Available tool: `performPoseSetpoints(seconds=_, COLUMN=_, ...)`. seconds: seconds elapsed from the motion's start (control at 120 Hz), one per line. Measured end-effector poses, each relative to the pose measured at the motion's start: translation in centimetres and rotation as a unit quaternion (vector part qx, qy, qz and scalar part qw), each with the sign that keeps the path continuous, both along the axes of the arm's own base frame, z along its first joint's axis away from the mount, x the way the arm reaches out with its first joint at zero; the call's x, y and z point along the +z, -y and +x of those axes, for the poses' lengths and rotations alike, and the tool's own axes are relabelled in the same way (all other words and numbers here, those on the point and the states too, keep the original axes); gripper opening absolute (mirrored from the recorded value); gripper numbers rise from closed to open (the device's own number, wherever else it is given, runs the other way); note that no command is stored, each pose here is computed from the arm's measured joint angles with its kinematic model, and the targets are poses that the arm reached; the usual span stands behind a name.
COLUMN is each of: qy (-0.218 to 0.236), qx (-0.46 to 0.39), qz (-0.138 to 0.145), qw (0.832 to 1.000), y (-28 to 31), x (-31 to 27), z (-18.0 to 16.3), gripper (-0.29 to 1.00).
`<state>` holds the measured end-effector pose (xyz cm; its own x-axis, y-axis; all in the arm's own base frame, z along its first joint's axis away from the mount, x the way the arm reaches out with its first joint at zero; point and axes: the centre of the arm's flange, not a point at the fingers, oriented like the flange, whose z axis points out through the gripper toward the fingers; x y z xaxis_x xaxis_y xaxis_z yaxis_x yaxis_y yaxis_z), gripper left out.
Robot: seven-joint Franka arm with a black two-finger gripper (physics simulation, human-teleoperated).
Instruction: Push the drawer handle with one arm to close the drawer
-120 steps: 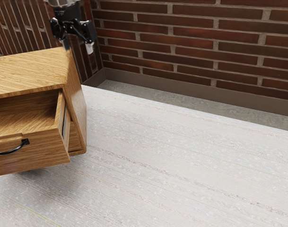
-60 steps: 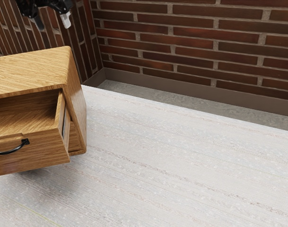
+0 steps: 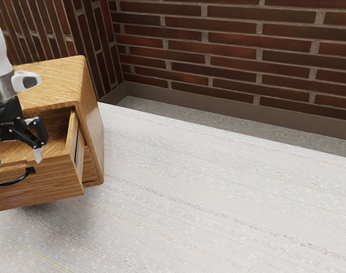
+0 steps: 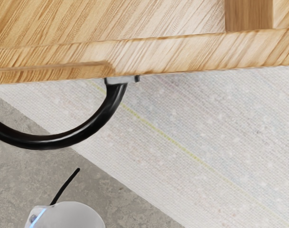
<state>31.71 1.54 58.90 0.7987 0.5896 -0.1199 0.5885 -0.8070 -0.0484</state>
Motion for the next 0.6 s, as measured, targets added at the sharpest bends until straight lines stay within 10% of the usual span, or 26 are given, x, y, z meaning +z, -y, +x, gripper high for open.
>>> performPoseSetpoints(seconds=0.6, qy=0.031, qx=0.065, qz=0.04, qw=0.997, y=-3.2, x=-7.3, z=-3.4, gripper=-0.02)
